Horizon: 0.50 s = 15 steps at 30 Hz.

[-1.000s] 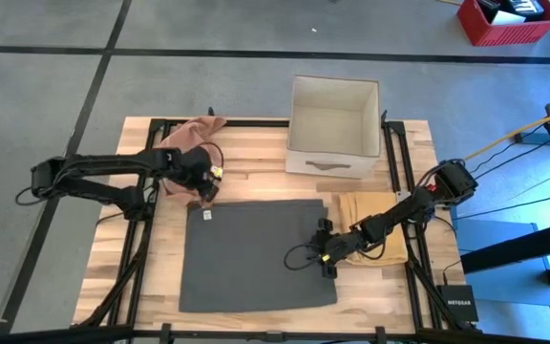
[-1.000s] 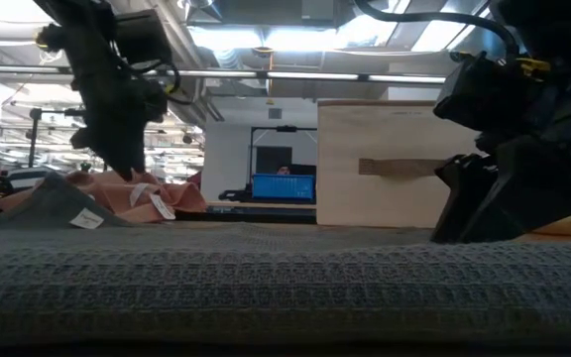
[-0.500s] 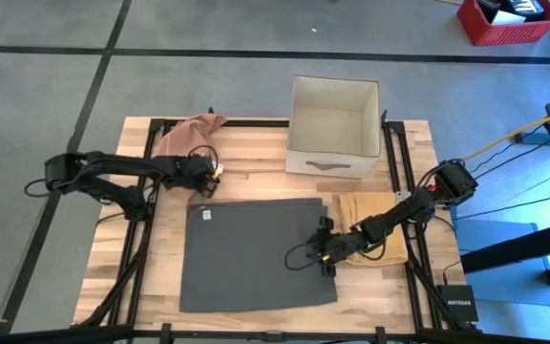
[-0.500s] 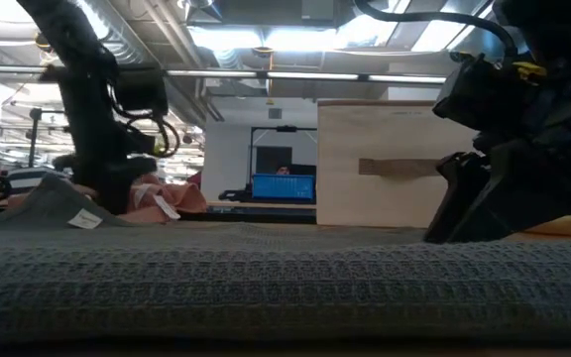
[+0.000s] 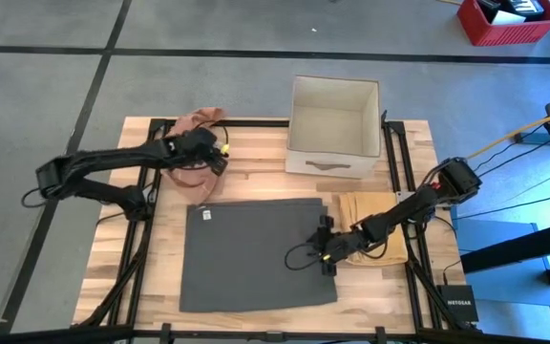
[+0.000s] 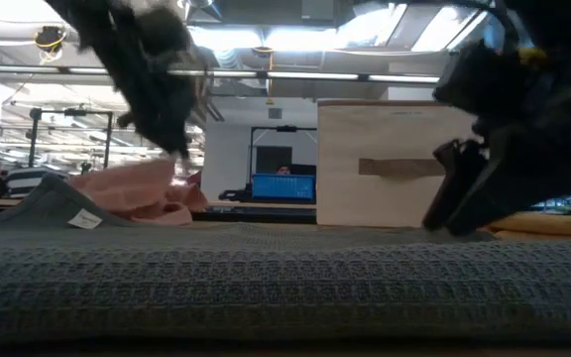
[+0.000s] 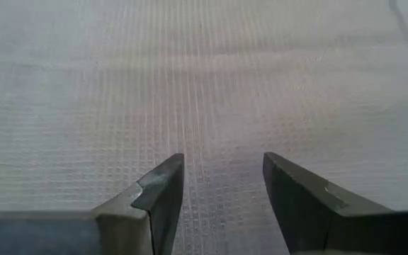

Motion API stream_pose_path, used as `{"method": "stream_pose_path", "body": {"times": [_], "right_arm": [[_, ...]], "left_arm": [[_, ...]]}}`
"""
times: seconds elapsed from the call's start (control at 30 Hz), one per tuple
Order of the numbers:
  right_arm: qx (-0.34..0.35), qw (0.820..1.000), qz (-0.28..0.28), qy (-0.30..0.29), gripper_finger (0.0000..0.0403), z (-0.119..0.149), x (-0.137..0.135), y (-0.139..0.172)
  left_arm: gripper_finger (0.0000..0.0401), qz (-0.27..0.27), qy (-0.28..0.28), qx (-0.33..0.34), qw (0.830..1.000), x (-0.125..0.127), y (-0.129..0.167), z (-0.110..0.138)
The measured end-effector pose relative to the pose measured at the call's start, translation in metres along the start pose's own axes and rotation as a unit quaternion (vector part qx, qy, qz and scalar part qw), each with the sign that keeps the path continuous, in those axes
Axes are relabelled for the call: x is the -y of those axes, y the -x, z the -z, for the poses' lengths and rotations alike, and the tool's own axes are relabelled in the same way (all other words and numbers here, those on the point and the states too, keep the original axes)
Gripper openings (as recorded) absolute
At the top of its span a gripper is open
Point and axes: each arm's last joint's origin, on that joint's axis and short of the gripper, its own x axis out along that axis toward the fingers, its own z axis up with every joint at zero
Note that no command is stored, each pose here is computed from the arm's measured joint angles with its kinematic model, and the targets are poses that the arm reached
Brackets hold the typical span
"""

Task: Fold towel
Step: Move the brown towel to the top left of the table

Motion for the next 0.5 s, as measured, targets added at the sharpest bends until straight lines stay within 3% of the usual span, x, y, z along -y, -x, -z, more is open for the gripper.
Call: {"method": "stream_pose_path", "body": {"times": [0.1, 0.23, 0.37, 0.5], "right_arm": [[-0.016, 1.000, 0.006, 0.010, 0.0198, -0.012, 0.000, 0.014], [-0.037, 0.998, 0.046, 0.038, 0.0198, -0.025, 0.007, 0.034], [-0.061, 0.994, 0.089, 0.030, 0.0198, -0.030, 0.031, 0.043], [-0.102, 0.989, 0.106, -0.008, 0.0198, -0.031, 0.062, 0.038]], "left_arm": [[0.0155, 0.088, -0.020, -0.001, 0.996, 0.011, 0.031, -0.003], [0.0155, 0.185, -0.031, -0.060, 0.980, 0.026, 0.055, 0.018], [0.0155, 0.186, -0.059, -0.141, 0.970, 0.038, 0.060, 0.050], [0.0155, 0.181, -0.099, -0.179, 0.962, 0.045, 0.062, 0.068]]}}
